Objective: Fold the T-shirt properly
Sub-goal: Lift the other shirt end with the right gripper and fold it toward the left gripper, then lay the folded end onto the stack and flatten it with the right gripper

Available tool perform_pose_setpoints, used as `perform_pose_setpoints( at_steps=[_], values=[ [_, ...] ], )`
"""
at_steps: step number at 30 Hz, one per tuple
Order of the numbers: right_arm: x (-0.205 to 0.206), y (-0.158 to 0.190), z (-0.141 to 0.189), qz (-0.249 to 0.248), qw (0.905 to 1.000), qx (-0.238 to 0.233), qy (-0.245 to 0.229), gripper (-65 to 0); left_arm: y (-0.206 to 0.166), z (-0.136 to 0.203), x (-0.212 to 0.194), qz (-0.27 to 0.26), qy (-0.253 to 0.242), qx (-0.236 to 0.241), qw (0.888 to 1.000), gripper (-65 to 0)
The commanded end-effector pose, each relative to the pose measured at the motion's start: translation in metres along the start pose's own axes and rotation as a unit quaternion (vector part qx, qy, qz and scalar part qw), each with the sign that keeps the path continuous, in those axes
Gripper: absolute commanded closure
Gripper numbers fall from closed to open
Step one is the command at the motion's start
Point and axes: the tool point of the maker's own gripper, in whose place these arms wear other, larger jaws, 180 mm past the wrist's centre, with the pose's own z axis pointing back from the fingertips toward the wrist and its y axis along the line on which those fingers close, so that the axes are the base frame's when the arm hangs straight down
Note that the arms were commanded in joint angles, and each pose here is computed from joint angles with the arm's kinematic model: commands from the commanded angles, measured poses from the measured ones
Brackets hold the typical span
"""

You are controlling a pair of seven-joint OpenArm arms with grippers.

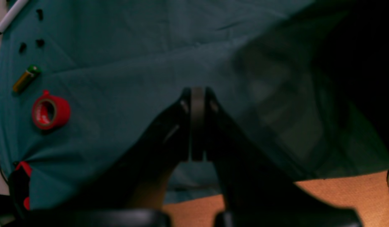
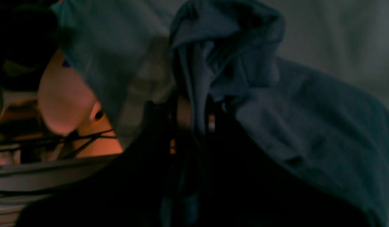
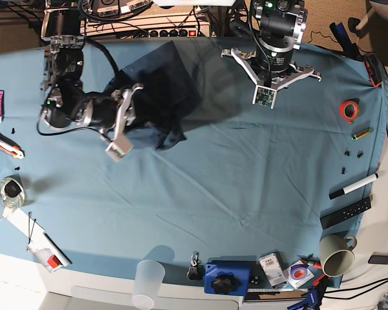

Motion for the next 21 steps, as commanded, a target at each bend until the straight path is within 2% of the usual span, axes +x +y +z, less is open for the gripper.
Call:
perform_pose_setpoints(
  at_steps=[1, 3, 4, 8, 13, 21],
  values=[
    [0.010, 0.005, 0.003, 0.012, 0.9997, 0.009, -0.016, -4.1, 0.002, 0.003, 0.009, 0.002, -0.020, 0.005, 1.000, 0.0],
    [0.002, 0.012, -0.003, 0.008, 0.9997, 0.020, -0.007, -11.0, 0.002, 0.003, 0.009, 0.002, -0.022, 0.005, 1.000, 0.0],
    [-0.001, 0.014, -0.004, 0.008, 0.9997, 0.024, -0.003, -12.4, 0.002, 0.003, 0.009, 0.003, -0.022, 0.004, 1.000, 0.0],
    [0.008, 0.020, 0.000, 0.027, 0.9994, 0.019, -0.012, -12.5, 0.002, 0.003, 0.009, 0.003, -0.022, 0.004, 1.000, 0.0],
    [0.036, 0.047, 0.017, 0.092, 0.9942, 0.023, -0.051, -12.5, 0.002, 0.004, 0.009, 0.003, -0.022, 0.004, 1.000, 0.0],
    [0.017, 0.065, 0.026, 0.126, 0.9918, 0.010, -0.017, -12.5, -0.002, 0.007, -0.002, 0.003, -0.009, -0.001, 1.000, 0.0]
  ],
)
